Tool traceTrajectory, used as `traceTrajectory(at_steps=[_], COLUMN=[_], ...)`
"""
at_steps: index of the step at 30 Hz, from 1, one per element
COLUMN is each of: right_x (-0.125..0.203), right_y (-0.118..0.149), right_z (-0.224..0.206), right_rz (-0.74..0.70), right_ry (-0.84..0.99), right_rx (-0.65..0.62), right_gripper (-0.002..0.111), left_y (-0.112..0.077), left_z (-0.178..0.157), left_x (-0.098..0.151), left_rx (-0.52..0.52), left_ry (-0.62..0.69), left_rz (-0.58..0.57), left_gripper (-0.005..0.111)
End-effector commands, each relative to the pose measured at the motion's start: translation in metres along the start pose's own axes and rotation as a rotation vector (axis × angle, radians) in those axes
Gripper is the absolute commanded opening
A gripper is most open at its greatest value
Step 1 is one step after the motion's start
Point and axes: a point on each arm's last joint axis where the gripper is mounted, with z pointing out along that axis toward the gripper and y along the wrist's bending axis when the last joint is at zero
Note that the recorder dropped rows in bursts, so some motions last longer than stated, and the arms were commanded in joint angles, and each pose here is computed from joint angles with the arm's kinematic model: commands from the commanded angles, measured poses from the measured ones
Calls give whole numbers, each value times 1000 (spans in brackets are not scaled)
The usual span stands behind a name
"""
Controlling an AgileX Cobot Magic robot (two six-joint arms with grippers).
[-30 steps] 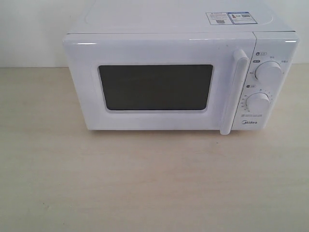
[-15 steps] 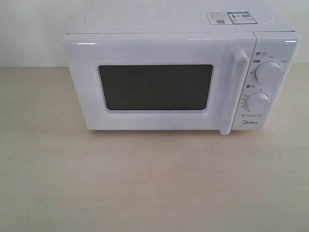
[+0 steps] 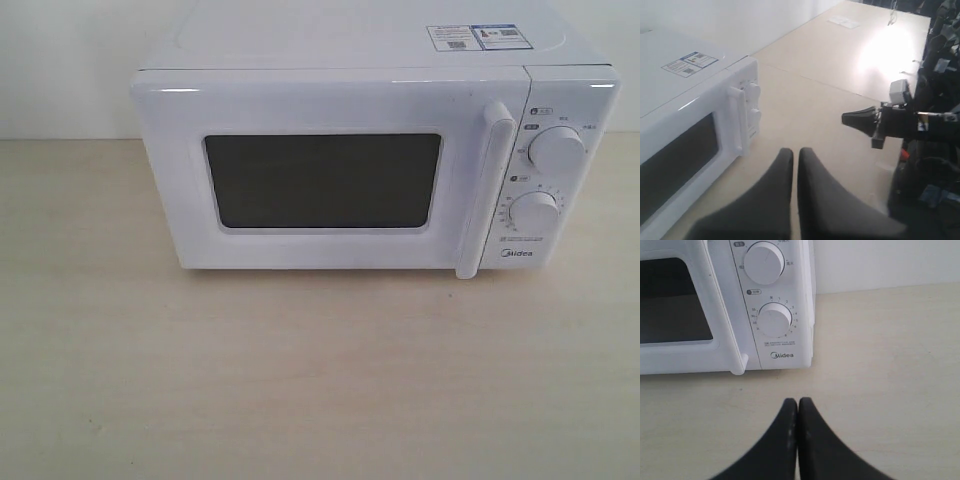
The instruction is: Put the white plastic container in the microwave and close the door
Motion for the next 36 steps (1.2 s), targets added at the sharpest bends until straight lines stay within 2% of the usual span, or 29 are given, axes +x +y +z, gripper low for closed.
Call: traceTrajectory(at_steps=[1,2,3,4,5,7,10,12,15,17,22,28,32,34,36], right_x=[-1,-1,-1,-1,-1,-1,-1,-1,-1,-1,-1,-1,-1,-1,-1], right_y=[0,0,0,0,0,0,0,0,0,0,0,0,0,0,0], right_z=[0,0,0,0,0,0,0,0,0,0,0,0,0,0,0], right_rz=[-6,-6,-11,-11,-11,-11,-11,-11,-11,-9,-9,-10,-10,-10,-10], right_ry=[-15,-15,-15,-15,-15,-15,-15,-15,-15,-15,-15,-15,-15,-15,-15], right_rx=[-4,-4,-4,-4,-4,-4,-4,-4,-4,-4,-4,-4,-4,-4,-4], right_gripper=[0,0,0,0,0,0,0,0,0,0,0,0,0,0,0], left_y=[5,0,-2,-4,-6,-14,-13,-3,10,16,25,29,31,32,31], left_z=[-27,-46,-55,-70,-76,-89,-86,-76,-63,-57,-45,-34,-26,-26,-25], left_x=[-9,-11,-10,-3,4,33,76,104,133,147,179,217,244,243,246], left_rx=[-235,-328,-384,-500,-565,-714,-848,-904,-930,-941,-964,-989,-999,-1002,-990], left_ry=[-113,-223,-272,-314,-314,-294,-265,-292,-362,-375,-356,-291,-283,-306,-271], left_rz=[116,143,162,216,254,279,237,145,-6,-32,-51,4,-8,-21,-33], left_gripper=[4,4,4,4,4,4,4,4,4,4,4,4,4,4,4])
